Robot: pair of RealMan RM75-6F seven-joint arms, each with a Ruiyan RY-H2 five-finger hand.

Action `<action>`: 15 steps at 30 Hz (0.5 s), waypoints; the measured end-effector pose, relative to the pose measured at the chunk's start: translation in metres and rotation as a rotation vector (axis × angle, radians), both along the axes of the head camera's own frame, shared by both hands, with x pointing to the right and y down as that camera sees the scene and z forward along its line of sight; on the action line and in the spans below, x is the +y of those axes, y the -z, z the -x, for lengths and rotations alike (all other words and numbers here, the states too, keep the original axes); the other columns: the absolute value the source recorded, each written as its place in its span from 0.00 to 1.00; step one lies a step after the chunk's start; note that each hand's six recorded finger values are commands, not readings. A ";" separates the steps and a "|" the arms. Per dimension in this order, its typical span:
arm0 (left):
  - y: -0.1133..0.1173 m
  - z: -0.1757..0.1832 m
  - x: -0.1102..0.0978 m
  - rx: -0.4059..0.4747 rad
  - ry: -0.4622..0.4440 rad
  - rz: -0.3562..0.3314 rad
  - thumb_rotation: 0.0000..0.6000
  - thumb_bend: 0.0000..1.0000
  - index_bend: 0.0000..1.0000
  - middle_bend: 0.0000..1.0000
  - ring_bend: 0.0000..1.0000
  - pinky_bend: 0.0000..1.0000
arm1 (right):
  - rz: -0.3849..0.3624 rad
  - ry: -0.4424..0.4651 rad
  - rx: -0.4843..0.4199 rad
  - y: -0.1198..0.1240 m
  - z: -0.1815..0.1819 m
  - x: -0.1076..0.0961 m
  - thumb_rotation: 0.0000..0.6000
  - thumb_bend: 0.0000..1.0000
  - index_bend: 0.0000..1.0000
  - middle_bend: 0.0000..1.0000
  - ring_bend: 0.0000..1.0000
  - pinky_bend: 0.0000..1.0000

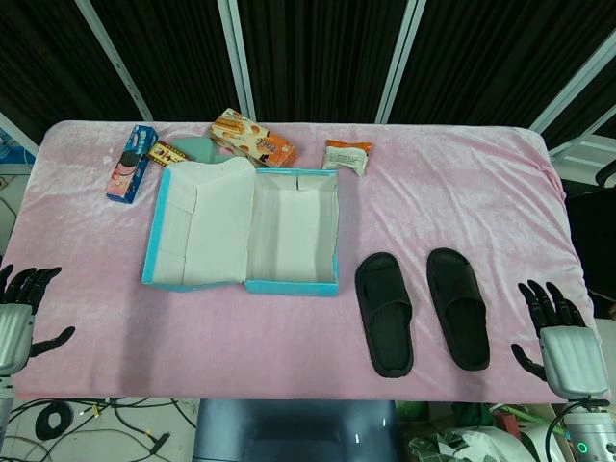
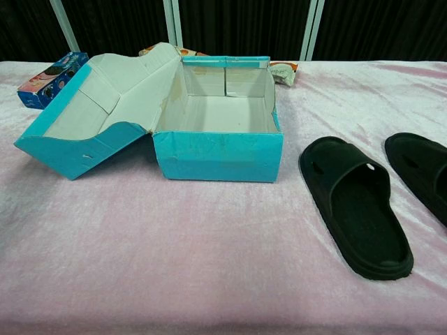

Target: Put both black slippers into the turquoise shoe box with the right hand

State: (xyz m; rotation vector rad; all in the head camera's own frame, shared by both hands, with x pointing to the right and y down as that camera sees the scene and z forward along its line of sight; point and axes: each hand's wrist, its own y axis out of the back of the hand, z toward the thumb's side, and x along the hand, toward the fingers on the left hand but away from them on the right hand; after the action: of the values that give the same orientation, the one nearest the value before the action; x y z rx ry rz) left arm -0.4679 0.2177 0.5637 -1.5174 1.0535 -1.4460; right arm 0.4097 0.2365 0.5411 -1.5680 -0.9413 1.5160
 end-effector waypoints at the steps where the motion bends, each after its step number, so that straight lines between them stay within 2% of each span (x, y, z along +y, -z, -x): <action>1: -0.001 0.000 0.000 -0.001 -0.001 0.002 1.00 0.00 0.17 0.21 0.12 0.04 | 0.007 0.001 -0.018 -0.001 0.002 -0.001 1.00 0.16 0.00 0.07 0.02 0.18; 4: -0.001 0.000 -0.002 -0.001 -0.002 0.002 1.00 0.00 0.17 0.21 0.12 0.04 | 0.019 0.018 -0.046 -0.005 0.007 -0.007 1.00 0.16 0.00 0.07 0.02 0.18; 15: 0.006 -0.002 -0.002 -0.003 -0.006 -0.008 1.00 0.00 0.17 0.21 0.12 0.04 | 0.019 0.047 -0.058 -0.010 0.014 -0.019 1.00 0.16 0.00 0.07 0.02 0.18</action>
State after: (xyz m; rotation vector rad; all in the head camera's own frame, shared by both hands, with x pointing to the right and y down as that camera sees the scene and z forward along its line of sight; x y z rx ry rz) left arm -0.4663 0.2156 0.5581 -1.5112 1.0518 -1.4377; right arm 0.3957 0.2175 0.5516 -1.6444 -0.9179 1.4576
